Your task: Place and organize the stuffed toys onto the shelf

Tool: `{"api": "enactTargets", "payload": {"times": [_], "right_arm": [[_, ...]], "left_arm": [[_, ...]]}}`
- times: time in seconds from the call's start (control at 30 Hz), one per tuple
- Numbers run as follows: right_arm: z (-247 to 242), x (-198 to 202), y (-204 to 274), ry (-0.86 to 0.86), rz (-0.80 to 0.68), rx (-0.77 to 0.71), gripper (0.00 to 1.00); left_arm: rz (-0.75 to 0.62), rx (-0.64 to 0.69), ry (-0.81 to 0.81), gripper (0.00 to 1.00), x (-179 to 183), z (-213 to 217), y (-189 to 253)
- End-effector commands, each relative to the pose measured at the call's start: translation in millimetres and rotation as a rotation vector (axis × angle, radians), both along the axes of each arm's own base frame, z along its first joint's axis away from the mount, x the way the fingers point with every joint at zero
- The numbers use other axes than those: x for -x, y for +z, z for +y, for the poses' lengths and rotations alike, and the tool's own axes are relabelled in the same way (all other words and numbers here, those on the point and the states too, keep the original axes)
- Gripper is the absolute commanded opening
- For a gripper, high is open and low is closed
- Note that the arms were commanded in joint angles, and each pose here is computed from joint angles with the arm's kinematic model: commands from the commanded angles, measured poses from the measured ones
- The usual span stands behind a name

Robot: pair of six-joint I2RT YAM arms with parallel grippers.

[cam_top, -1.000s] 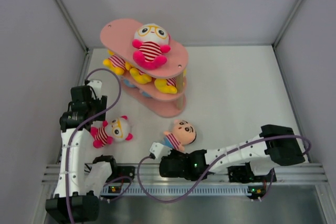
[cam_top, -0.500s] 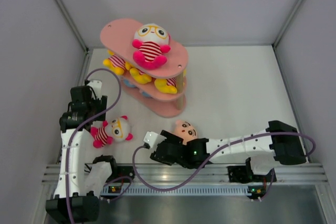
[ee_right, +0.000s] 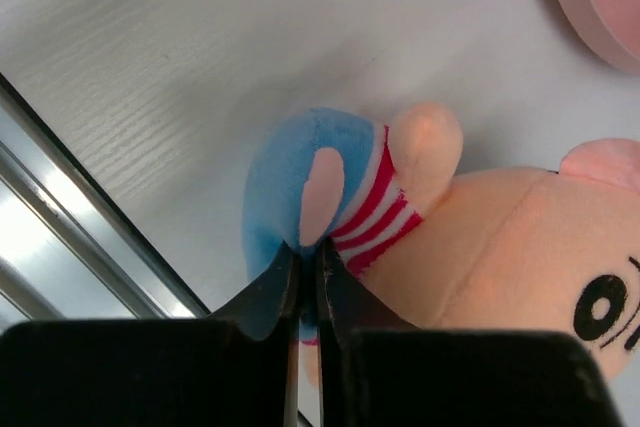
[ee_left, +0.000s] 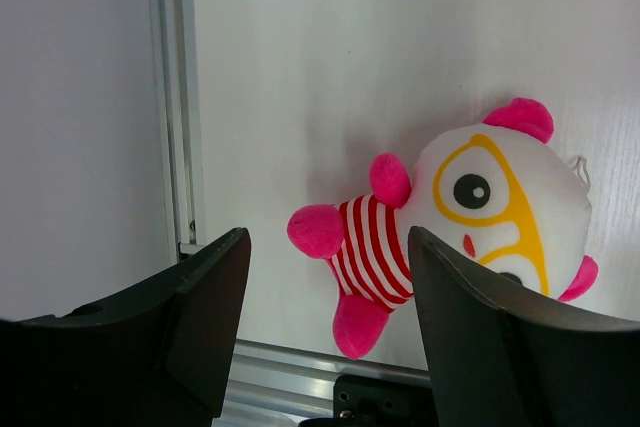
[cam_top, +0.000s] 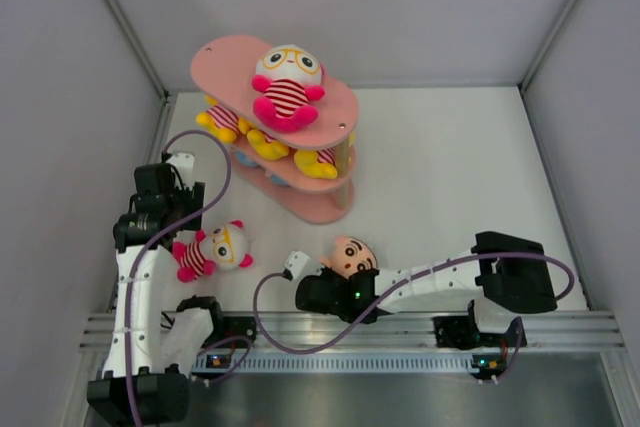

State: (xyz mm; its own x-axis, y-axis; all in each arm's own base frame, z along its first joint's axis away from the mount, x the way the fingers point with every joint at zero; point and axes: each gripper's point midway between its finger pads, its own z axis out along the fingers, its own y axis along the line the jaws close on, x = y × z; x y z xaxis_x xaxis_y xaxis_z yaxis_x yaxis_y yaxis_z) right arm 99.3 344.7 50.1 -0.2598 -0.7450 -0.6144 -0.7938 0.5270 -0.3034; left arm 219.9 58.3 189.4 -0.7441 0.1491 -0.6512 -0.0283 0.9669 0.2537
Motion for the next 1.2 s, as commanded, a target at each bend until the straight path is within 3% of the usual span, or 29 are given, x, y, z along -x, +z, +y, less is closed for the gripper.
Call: {"api": "enactTargets", "payload": {"times": [0.0,0.1,0.23,0.37,0.47,0.8,1.17], "right_arm": [[6.0,-1.9,0.0,-0.030,0.024,-0.026,0.00],[19.1,4.8,25.0,0.054,0.023,-0.042,0.00],[49.5,37.4,76.4,0.307,-0.018,-0.085,0.00],[70.1,34.8,115.8,0.507,-0.132,-0.059,0.00],[79.2,23.3,114.9,0.581,-0.160,0.002,0.00],[74.6,-81.6,108.6,0.473,-0.200,0.035,0.00],[80.7,-106.7,94.2,0.501,-0.182,0.130,0.00]], "left_arm": [[-0.031,-0.009,-0.010,0.70,-2.4,1.0,9.1],[-0.031,-0.009,-0.010,0.70,-2.4,1.2,9.1],[-0.032,-0.009,-0.014,0.70,-2.4,0.6,9.4],[-0.036,-0.008,-0.015,0.70,-2.5,0.4,10.2],[-0.037,-0.009,-0.016,0.70,-2.7,0.5,10.8],[-0.040,-0.008,-0.017,0.70,-3.3,0.4,12.2],[-0.042,-0.006,-0.017,0.70,-3.3,0.0,12.5]]}}
